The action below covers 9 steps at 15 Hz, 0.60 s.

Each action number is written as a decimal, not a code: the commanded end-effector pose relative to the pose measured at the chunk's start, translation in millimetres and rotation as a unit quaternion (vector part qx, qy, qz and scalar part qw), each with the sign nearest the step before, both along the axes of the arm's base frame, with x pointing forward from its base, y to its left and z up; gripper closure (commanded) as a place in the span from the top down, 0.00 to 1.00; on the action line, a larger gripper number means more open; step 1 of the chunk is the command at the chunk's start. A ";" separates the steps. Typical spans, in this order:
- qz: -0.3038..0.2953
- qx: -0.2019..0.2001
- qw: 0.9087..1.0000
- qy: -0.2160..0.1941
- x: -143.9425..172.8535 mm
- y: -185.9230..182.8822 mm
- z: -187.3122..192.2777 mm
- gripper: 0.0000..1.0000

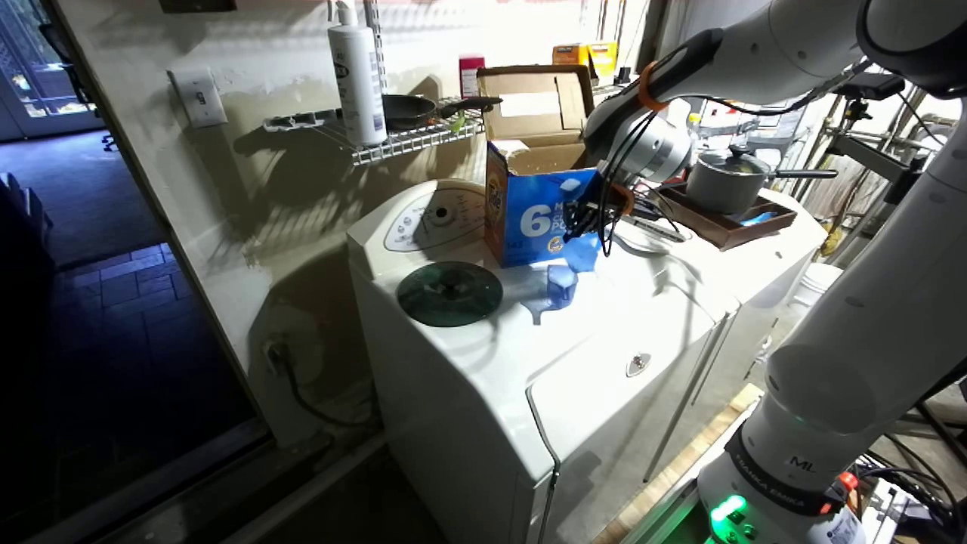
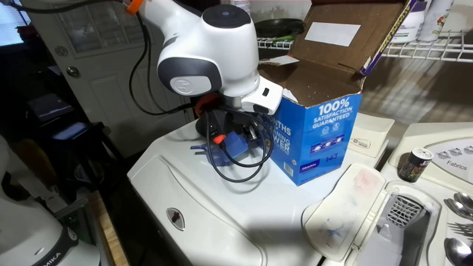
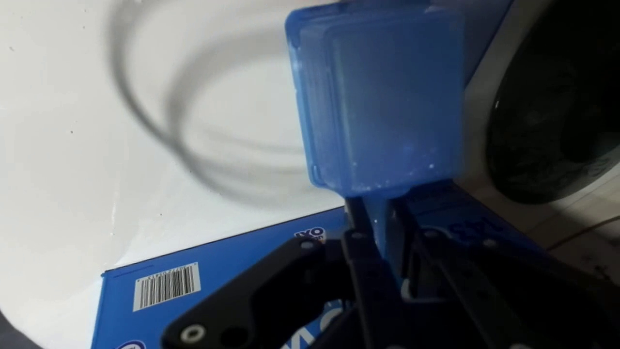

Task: Turn the right blue object upright

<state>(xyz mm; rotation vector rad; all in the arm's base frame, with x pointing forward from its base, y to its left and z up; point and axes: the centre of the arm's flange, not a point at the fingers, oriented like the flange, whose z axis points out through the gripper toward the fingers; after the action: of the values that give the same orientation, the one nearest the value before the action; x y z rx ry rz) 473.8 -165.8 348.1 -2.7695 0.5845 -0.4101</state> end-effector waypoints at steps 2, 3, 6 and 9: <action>-0.004 0.022 0.999 -0.023 -8.2 -7.0 -10.4 0.40; -0.007 0.026 0.999 -0.027 -8.7 -8.4 -11.1 0.37; -0.015 0.034 0.999 -0.033 -9.9 -12.8 -13.7 0.51; -0.019 0.041 0.998 -0.037 -10.8 -15.4 -16.0 0.71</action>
<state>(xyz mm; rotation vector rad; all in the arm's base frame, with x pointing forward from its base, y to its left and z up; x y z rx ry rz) 466.8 -177.3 340.8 -2.6812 0.6203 -0.4554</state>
